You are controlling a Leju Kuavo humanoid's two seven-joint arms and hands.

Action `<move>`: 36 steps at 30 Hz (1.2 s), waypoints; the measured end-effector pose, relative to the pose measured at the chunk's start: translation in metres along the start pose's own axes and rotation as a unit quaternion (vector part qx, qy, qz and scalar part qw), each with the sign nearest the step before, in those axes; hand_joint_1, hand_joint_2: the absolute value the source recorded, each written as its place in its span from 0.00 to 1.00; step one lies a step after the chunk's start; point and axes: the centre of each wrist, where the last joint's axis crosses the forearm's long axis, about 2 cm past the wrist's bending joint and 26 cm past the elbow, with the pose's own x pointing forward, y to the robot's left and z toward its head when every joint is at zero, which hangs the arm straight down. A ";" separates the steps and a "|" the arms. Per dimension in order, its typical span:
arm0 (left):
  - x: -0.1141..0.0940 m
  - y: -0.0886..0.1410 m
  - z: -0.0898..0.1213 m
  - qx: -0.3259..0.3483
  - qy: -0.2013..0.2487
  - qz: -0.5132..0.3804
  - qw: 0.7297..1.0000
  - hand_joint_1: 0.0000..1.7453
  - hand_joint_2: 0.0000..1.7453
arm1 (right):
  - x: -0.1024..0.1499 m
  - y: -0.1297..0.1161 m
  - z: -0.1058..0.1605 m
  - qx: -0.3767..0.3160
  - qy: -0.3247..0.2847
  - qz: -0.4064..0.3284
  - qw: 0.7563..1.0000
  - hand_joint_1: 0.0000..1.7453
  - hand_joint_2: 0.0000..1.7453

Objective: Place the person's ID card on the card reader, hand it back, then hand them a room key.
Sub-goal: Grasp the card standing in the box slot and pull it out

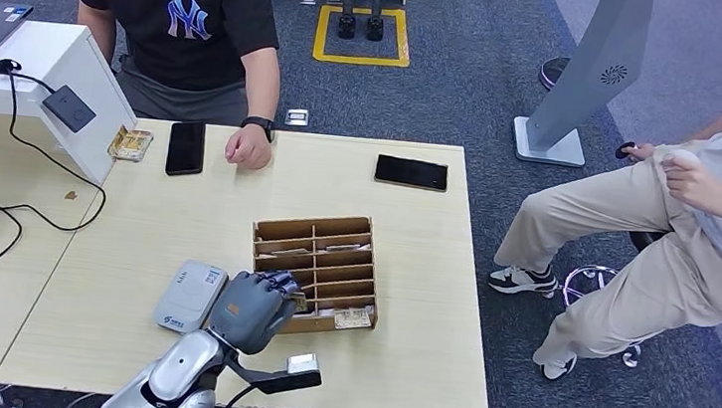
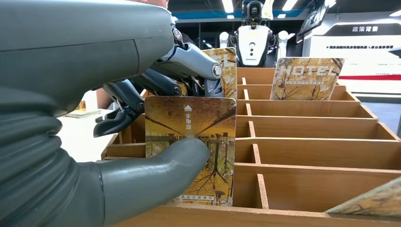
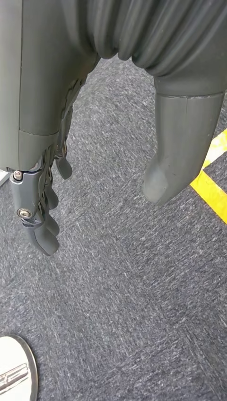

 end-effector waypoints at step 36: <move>0.014 0.004 0.000 0.040 -0.023 0.091 0.995 1.00 1.00 | -0.001 0.001 0.000 0.002 0.000 -0.006 1.000 0.00 1.00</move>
